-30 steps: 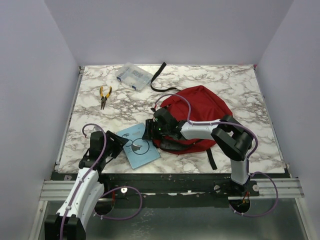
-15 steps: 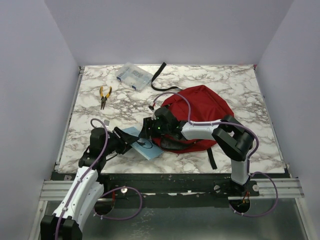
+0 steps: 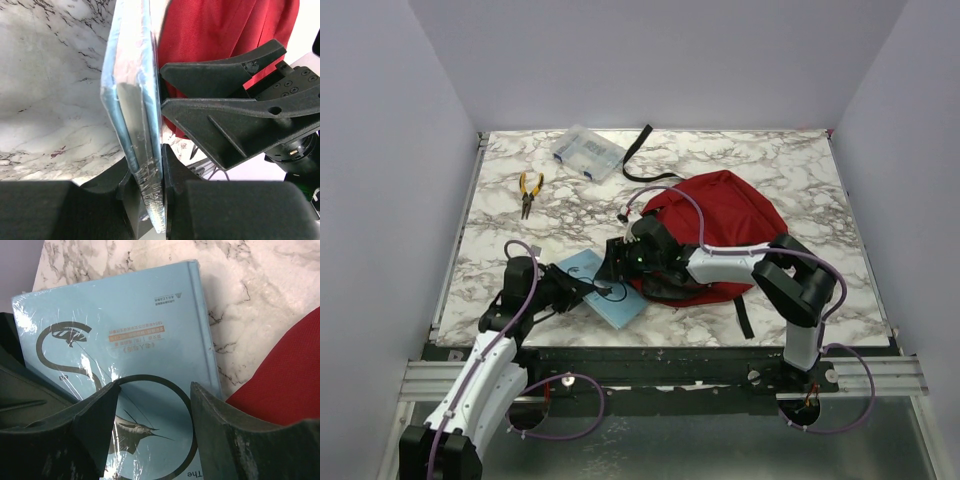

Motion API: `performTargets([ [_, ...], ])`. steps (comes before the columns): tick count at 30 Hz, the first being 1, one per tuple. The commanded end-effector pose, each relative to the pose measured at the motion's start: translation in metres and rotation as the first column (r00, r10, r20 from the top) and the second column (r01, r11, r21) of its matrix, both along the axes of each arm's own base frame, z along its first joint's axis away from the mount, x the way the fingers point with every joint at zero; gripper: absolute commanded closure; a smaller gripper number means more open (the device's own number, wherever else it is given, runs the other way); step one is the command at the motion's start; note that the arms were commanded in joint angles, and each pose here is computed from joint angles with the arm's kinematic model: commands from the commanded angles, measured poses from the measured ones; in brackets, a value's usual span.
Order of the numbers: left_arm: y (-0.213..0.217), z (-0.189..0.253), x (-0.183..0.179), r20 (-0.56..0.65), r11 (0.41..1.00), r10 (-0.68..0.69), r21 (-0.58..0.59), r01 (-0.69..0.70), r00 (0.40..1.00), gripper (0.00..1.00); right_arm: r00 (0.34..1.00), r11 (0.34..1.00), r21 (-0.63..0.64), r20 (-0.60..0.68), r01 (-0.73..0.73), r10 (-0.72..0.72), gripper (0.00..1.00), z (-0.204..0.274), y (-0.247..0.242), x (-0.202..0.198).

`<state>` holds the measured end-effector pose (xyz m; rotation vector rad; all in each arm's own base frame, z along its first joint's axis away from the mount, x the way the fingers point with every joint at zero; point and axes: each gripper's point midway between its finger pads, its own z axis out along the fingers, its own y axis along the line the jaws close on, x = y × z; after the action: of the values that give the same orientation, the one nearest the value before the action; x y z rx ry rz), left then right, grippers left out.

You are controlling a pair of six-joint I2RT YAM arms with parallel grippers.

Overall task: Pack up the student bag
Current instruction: Pick up the book from the center of the board.

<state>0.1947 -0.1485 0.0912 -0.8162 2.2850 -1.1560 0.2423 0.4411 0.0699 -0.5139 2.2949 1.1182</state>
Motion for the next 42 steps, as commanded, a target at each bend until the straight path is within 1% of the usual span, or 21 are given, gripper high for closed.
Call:
performTargets([
  [1, 0.005, 0.039, 0.02, 0.225, 0.999, 0.007, 0.046, -0.018, 0.974, 0.96, 0.99, 0.992, -0.032, -0.067, -0.123, 0.12, 0.36, -0.008, -0.004, -0.044],
  [3, 0.008, 0.051, 0.02, 0.271, 0.997, -0.004, 0.075, -0.016, 0.963, 1.0, 0.992, 0.992, -0.039, -0.045, -0.121, 0.119, 0.35, 0.003, -0.006, -0.043],
  [6, 0.013, 0.072, 0.018, 0.343, 0.991, -0.035, 0.135, -0.013, 0.939, 1.0, 0.993, 0.992, -0.036, -0.006, -0.118, 0.118, 0.3, 0.024, -0.011, -0.041],
  [9, 0.018, 0.1, 0.015, 0.432, 0.982, -0.075, 0.19, -0.01, 0.899, 1.0, 0.992, 0.993, -0.038, 0.036, -0.116, 0.117, 0.26, 0.049, -0.016, -0.04],
  [11, 0.018, 0.119, 0.011, 0.497, 0.972, -0.128, 0.235, 0.009, 0.858, 1.0, 0.99, 0.992, -0.03, 0.068, -0.119, 0.121, 0.24, 0.067, -0.021, -0.041],
  [12, 0.019, 0.127, 0.008, 0.517, 0.967, -0.15, 0.255, 0.015, 0.842, 1.0, 0.991, 0.994, -0.037, 0.074, -0.107, 0.11, 0.22, 0.073, -0.026, -0.042],
  [14, 0.016, 0.146, 0.003, 0.574, 0.955, -0.212, 0.292, 0.044, 0.791, 1.0, 0.99, 0.996, -0.037, 0.112, -0.087, 0.091, 0.17, 0.091, -0.035, -0.041],
  [17, 0.003, 0.176, -0.011, 0.643, 0.929, -0.343, 0.338, 0.148, 0.684, 1.0, 0.982, 0.996, -0.05, 0.175, -0.068, 0.075, 0.09, 0.115, -0.05, -0.039],
  [21, -0.023, 0.198, -0.032, 0.685, 0.858, -0.512, 0.371, 0.357, 0.519, 1.0, 0.963, 0.998, -0.033, 0.262, -0.053, 0.06, 0.0, 0.146, -0.079, -0.038],
  [23, -0.032, 0.202, -0.041, 0.686, 0.815, -0.564, 0.371, 0.445, 0.459, 1.0, 0.963, 0.999, -0.01, 0.266, -0.049, 0.05, 0.0, 0.158, -0.097, -0.033],
  [26, -0.042, 0.207, -0.058, 0.706, 0.739, -0.615, 0.362, 0.567, 0.351, 1.0, 0.969, 0.997, 0.04, 0.24, -0.066, 0.055, 0.0, 0.168, -0.125, -0.031],
  [28, -0.046, 0.209, -0.066, 0.713, 0.698, -0.63, 0.347, 0.627, 0.307, 1.0, 0.969, 0.989, 0.091, 0.228, -0.114, 0.091, 0.0, 0.176, -0.138, -0.036],
  [30, -0.049, 0.211, -0.074, 0.718, 0.644, -0.644, 0.322, 0.694, 0.264, 1.0, 0.973, 0.983, 0.111, 0.194, -0.148, 0.125, 0.0, 0.18, -0.146, -0.042],
  [32, -0.051, 0.211, -0.08, 0.732, 0.602, -0.646, 0.313, 0.734, 0.218, 1.0, 0.963, 0.957, 0.155, 0.157, -0.243, 0.219, 0.0, 0.18, -0.145, -0.061],
  [34, -0.052, 0.211, -0.083, 0.737, 0.573, -0.646, 0.294, 0.765, 0.201, 1.0, 0.924, 0.884, 0.272, 0.132, -0.381, 0.358, 0.0, 0.189, -0.137, -0.089],
  [35, -0.052, 0.211, -0.084, 0.735, 0.563, -0.647, 0.28, 0.778, 0.203, 1.0, 0.898, 0.832, 0.34, 0.115, -0.438, 0.426, 0.02, 0.197, -0.135, -0.103],
  [37, -0.054, 0.208, -0.083, 0.732, 0.545, -0.649, 0.255, 0.799, 0.208, 1.0, 0.84, 0.744, 0.418, 0.096, -0.52, 0.533, 0.09, 0.205, -0.135, -0.121],
  [38, -0.055, 0.206, -0.082, 0.733, 0.538, -0.649, 0.252, 0.804, 0.204, 1.0, 0.831, 0.725, 0.44, 0.098, -0.53, 0.548, 0.11, 0.206, -0.136, -0.125],
  [39, -0.056, 0.204, -0.082, 0.732, 0.535, -0.649, 0.247, 0.808, 0.206, 1.0, 0.834, 0.72, 0.459, 0.091, -0.521, 0.544, 0.12, 0.205, -0.136, -0.127],
  [40, -0.057, 0.203, -0.08, 0.726, 0.534, -0.651, 0.232, 0.813, 0.22, 1.0, 0.841, 0.717, 0.473, 0.106, -0.512, 0.531, 0.13, 0.208, -0.135, -0.125],
  [42, -0.06, 0.202, -0.078, 0.718, 0.528, -0.654, 0.209, 0.823, 0.238, 1.0, 0.843, 0.719, 0.482, 0.081, -0.501, 0.532, 0.16, 0.207, -0.133, -0.123],
])
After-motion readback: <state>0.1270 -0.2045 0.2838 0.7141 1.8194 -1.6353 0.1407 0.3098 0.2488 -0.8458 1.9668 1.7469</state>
